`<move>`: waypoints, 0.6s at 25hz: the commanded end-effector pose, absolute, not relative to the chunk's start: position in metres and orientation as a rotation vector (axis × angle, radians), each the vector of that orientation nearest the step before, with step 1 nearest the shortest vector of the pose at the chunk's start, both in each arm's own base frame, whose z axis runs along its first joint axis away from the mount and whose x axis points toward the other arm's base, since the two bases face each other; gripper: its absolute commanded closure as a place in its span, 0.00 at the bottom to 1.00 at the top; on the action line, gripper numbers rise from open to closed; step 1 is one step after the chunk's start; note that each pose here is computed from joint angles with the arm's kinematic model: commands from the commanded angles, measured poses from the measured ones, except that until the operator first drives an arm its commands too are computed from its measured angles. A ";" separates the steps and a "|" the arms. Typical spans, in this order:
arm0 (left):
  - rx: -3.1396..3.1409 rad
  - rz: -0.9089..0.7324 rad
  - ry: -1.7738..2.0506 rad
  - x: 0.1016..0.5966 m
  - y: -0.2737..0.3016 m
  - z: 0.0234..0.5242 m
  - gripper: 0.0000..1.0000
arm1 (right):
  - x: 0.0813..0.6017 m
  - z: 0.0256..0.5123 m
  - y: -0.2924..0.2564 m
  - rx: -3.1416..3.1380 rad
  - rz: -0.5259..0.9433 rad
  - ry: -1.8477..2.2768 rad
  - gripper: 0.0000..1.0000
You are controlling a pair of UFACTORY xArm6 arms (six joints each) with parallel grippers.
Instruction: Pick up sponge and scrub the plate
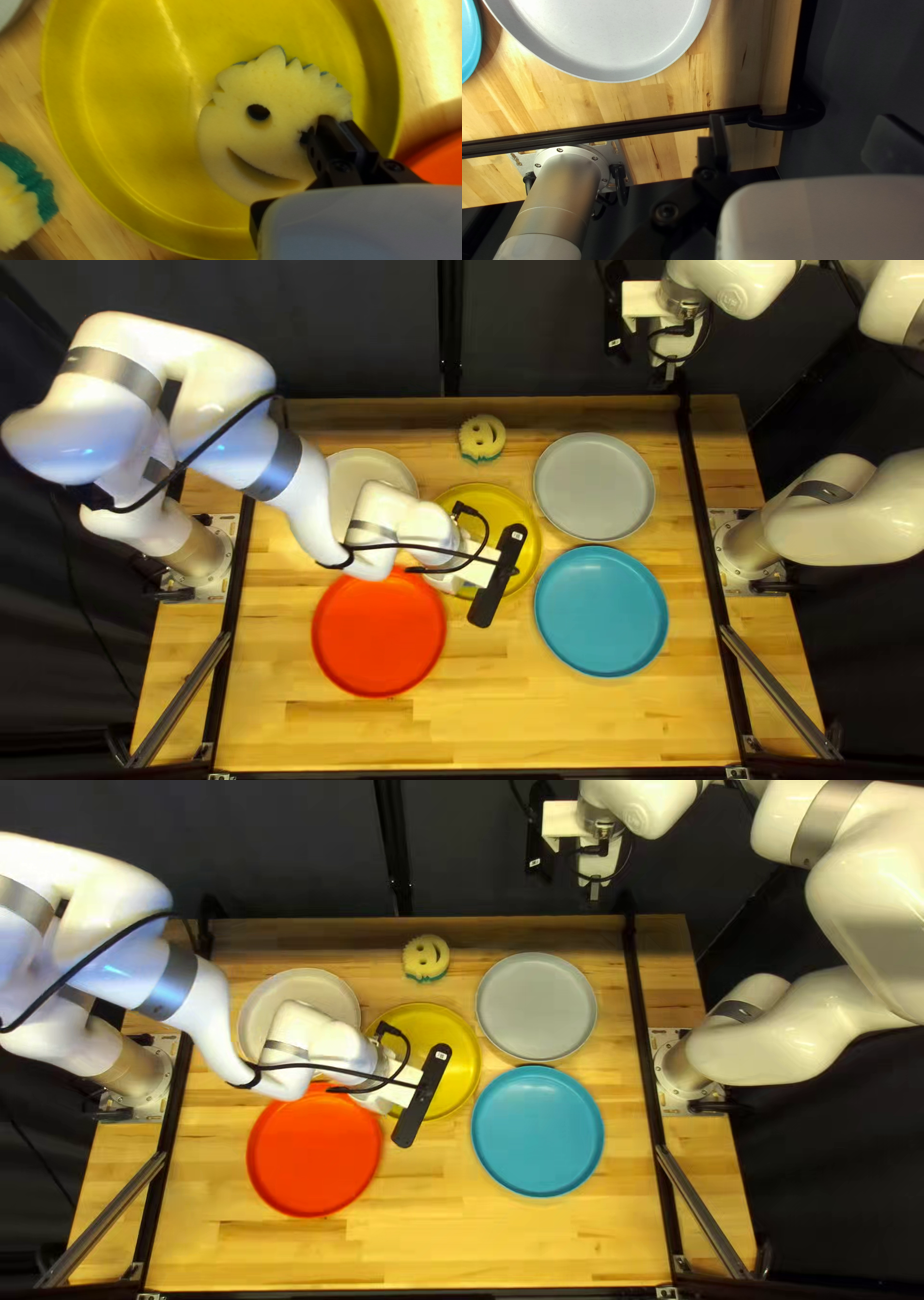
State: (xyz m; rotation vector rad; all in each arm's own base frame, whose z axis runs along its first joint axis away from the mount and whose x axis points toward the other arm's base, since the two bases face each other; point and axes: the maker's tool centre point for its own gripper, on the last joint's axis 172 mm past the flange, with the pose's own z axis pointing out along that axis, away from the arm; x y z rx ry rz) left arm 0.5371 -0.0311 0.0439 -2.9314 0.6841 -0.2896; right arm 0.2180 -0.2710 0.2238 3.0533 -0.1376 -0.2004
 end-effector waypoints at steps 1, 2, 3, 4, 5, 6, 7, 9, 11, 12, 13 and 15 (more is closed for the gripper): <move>-2.921 -0.281 0.685 0.554 -0.014 0.046 1.00 | 0.218 0.224 -0.271 3.053 -0.200 -0.138 0.00; -2.918 -0.280 0.690 0.559 -0.012 0.046 1.00 | 0.218 0.224 -0.271 3.053 -0.200 -0.138 0.00; -2.914 -0.281 0.694 0.565 -0.011 0.046 1.00 | 0.218 0.224 -0.271 3.053 -0.200 -0.138 0.00; -2.912 -0.283 0.698 0.568 -0.010 0.046 1.00 | 0.218 0.224 -0.271 3.053 -0.200 -0.138 0.00; -2.907 -0.286 0.706 0.573 -0.009 0.046 1.00 | 0.218 0.224 -0.271 3.053 -0.200 -0.138 0.00; -2.904 -0.288 0.711 0.576 -0.010 0.046 1.00 | 0.218 0.224 -0.271 3.053 -0.200 -0.138 0.00; -2.902 -0.289 0.715 0.577 -0.010 0.046 1.00 | 0.218 0.224 -0.271 3.053 -0.200 -0.138 0.00; -2.898 -0.291 0.726 0.575 -0.013 0.044 1.00 | 0.218 0.224 -0.271 3.053 -0.200 -0.138 0.00; -2.898 -0.289 0.734 0.565 -0.019 0.040 1.00 | 0.218 0.224 -0.271 3.053 -0.200 -0.138 0.00; -2.898 -0.287 0.737 0.558 -0.022 0.037 1.00 | 0.218 0.224 -0.271 3.053 -0.200 -0.138 0.00; -2.901 -0.283 0.737 0.546 -0.026 0.034 1.00 | 0.218 0.224 -0.271 3.053 -0.200 -0.138 0.00; -2.908 -0.273 0.730 0.528 -0.033 0.030 1.00 | 0.218 0.224 -0.271 3.053 -0.200 -0.138 0.00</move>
